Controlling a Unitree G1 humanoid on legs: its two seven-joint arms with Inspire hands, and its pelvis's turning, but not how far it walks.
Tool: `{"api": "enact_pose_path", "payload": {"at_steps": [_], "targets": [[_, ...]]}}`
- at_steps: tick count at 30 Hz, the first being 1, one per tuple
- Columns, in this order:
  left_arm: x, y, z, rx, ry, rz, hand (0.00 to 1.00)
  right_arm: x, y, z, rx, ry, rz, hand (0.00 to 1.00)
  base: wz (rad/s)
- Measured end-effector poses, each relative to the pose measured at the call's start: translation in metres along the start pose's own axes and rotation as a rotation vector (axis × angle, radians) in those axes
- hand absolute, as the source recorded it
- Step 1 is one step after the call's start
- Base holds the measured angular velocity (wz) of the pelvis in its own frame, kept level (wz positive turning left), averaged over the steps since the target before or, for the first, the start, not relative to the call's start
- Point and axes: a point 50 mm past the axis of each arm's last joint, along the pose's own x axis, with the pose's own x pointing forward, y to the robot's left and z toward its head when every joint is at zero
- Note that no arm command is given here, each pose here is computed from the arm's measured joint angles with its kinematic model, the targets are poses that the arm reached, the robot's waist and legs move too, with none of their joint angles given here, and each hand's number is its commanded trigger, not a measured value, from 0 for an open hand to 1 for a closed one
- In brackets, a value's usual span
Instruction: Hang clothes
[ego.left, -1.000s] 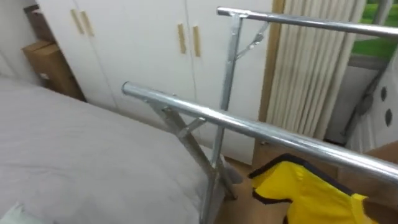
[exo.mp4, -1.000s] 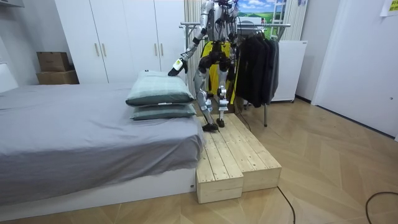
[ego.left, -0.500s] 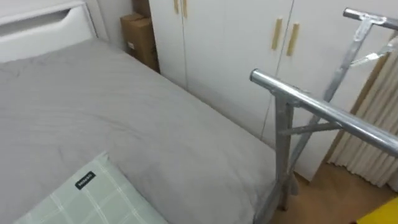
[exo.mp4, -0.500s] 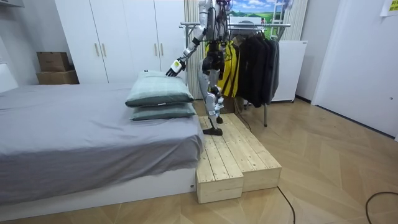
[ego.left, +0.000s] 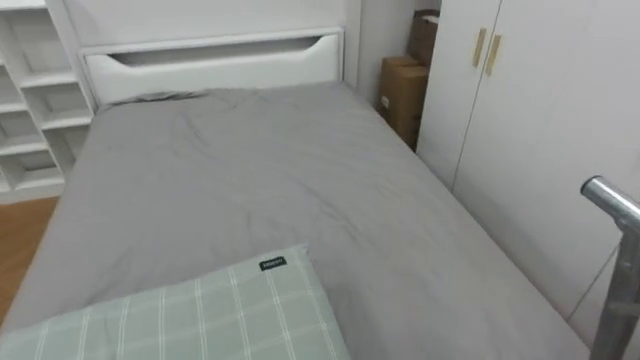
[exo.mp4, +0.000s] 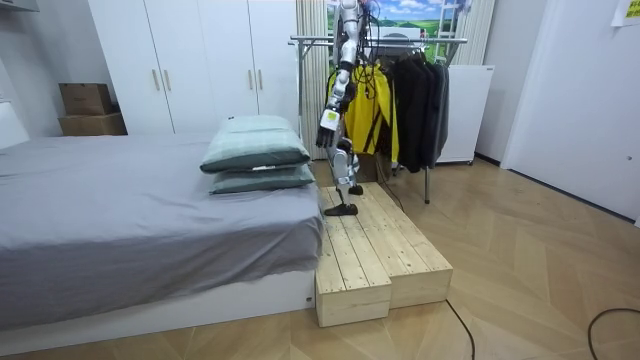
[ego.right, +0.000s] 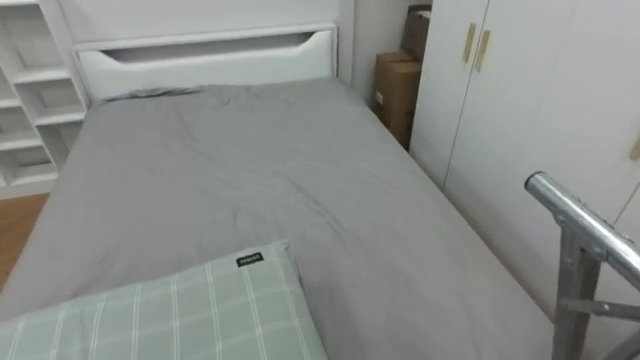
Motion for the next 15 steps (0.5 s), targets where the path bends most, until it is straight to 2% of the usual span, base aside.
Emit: {"api": "enact_pose_path", "payload": {"at_steps": [4, 10, 15], "targets": [[-0.003, 0.001, -0.021, -0.006, 0.070, 0.021, 0.00, 0.001, 0.009, 0.006, -0.077, -0.004, 0.033, 0.00, 0.22], [-0.003, -0.002, -0.019, 0.009, 0.066, 0.019, 0.00, 0.001, 0.018, 0.013, -0.131, -0.016, 0.089, 0.00, 0.11], [-0.003, -0.006, -0.018, 0.045, 0.077, 0.008, 0.00, 0.001, 0.014, 0.007, -0.124, 0.002, 0.096, 0.00, 0.06]]}}
